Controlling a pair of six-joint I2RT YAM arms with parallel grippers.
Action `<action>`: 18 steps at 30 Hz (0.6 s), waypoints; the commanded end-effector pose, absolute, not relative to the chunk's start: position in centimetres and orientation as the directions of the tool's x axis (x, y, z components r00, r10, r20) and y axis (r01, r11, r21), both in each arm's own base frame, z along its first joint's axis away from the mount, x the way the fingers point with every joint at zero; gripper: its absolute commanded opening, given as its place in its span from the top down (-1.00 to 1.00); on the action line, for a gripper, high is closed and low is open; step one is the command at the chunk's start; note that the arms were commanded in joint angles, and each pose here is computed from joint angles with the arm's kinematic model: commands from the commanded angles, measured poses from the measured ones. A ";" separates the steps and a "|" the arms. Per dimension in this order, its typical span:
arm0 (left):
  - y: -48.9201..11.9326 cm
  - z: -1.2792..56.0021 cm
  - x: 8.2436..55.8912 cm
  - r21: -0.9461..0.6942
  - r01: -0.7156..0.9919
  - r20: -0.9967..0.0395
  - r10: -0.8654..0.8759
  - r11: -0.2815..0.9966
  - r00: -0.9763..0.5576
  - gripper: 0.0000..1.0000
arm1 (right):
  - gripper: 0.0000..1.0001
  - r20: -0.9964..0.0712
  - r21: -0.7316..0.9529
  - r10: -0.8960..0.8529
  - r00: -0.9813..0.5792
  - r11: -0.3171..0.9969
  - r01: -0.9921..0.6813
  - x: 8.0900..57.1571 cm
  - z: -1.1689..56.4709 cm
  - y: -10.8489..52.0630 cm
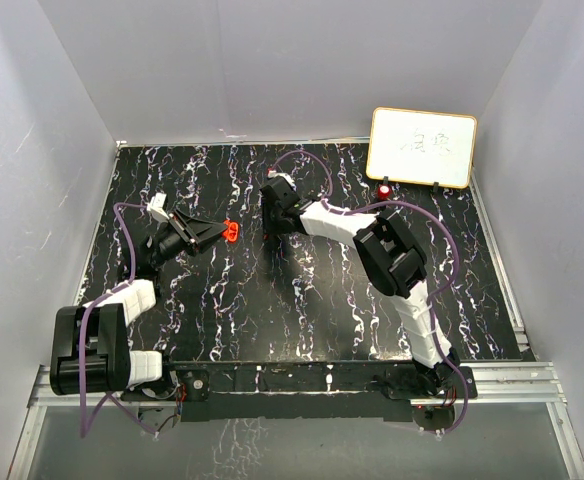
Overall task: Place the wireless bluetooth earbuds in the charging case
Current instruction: Pick up the earbud from the center of the board.
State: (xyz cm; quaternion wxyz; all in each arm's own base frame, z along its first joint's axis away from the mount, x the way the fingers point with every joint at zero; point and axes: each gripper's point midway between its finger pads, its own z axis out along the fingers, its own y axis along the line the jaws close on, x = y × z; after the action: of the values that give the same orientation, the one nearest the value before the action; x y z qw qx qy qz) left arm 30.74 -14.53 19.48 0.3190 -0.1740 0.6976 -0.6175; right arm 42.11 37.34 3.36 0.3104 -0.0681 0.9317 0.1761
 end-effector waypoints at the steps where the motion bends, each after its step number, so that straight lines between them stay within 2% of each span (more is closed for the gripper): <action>1: -14.4 20.0 30.4 -0.967 0.187 -0.254 -0.627 0.173 -0.736 1.00 | 0.47 -0.615 0.293 -0.015 -0.788 0.924 -0.246 42.8 3.7 38.3; 12: -14.3 19.9 30.4 -0.968 0.186 -0.252 -0.628 0.170 -0.736 1.00 | 0.55 -0.609 0.284 -0.023 -0.793 0.927 -0.244 42.8 3.2 38.3; 18: -14.3 19.9 30.4 -0.968 0.186 -0.252 -0.629 0.170 -0.735 1.00 | 0.72 -0.612 0.275 -0.028 -0.791 0.929 -0.246 42.8 3.2 38.1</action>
State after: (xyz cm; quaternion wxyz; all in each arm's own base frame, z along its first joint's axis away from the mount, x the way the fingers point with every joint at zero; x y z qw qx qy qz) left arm 30.70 -14.31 19.30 0.3197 -0.1770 0.6960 -0.6182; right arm 42.47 37.68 3.18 0.3112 -0.0713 0.9310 0.1769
